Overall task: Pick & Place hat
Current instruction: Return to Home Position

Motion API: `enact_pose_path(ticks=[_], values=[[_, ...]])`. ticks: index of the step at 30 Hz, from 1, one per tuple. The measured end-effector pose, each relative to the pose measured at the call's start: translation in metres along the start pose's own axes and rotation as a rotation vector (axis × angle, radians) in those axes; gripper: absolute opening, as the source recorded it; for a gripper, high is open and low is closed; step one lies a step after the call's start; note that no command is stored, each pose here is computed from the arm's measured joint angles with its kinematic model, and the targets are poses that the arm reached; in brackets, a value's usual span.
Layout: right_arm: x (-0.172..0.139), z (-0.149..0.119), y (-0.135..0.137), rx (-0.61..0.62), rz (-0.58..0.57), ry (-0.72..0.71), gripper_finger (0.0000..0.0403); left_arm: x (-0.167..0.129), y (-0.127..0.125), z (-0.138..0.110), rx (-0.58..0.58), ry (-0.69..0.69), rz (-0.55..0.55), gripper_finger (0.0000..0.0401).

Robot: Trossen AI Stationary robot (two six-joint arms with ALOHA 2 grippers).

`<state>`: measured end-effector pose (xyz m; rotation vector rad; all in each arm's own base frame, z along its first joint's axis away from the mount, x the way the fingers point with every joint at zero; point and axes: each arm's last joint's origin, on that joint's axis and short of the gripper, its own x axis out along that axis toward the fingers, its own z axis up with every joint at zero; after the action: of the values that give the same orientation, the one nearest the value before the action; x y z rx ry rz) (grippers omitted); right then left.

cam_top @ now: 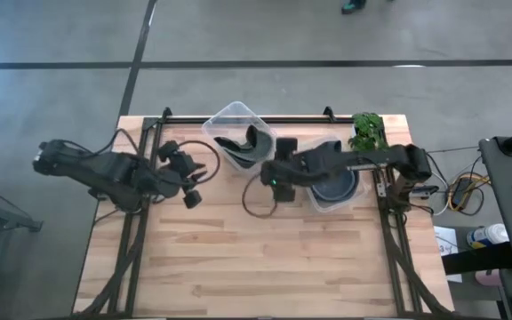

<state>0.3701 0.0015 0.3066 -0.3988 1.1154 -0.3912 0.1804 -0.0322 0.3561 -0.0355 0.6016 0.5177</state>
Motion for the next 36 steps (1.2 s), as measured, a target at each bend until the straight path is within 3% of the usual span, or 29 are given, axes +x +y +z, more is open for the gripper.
enact_pose_path(ticks=[4, 7, 13, 16, 18, 19, 21, 24, 27, 29, 36], values=[[-0.027, -0.001, 0.018, 0.107, 0.135, -0.061, 0.0184, 0.000, -0.005, 0.001, 0.035, 0.032, -0.124, 0.0083], [-0.048, -0.015, 0.023, 0.185, 0.233, -0.078, 0.0182, -0.013, 0.006, -0.001, 0.000, -0.001, -0.199, 0.0083], [-0.073, -0.079, 0.029, 0.395, 0.279, -0.138, 0.0182, -0.029, 0.036, -0.036, -0.219, -0.149, -0.263, 0.0083], [-0.090, -0.112, 0.020, 0.473, 0.314, -0.155, 0.0184, -0.032, 0.052, -0.056, -0.360, -0.217, -0.162, 0.0083], [-0.106, -0.131, 0.008, 0.618, 0.370, -0.173, 0.0185, -0.037, 0.061, -0.067, -0.585, -0.211, -0.213, 0.0083], [-0.114, -0.139, 0.002, 0.736, 0.402, -0.193, 0.0185, -0.039, 0.063, -0.071, -0.627, -0.219, -0.258, 0.0083], [-0.126, -0.152, -0.002, 0.802, 0.461, -0.303, 0.0183, -0.039, 0.063, -0.075, -0.534, -0.295, -0.330, 0.0083], [-0.139, -0.163, 0.001, 0.681, 0.550, -0.629, 0.0183, -0.042, 0.062, -0.077, -0.419, -0.496, -0.508, 0.0083], [-0.130, -0.184, 0.000, 0.686, 0.561, -0.885, 0.0185, -0.035, 0.057, -0.095, -0.315, -0.596, -0.686, 0.0083], [-0.117, -0.202, 0.005, 0.717, 0.568, -1.023, 0.0185, -0.030, 0.056, -0.108, -0.324, -0.664, -0.777, 0.0083], [-0.085, -0.254, 0.019, 0.736, 0.668, -1.397, 0.0184, -0.022, 0.060, -0.136, -0.358, -0.826, -0.831, 0.0083]])
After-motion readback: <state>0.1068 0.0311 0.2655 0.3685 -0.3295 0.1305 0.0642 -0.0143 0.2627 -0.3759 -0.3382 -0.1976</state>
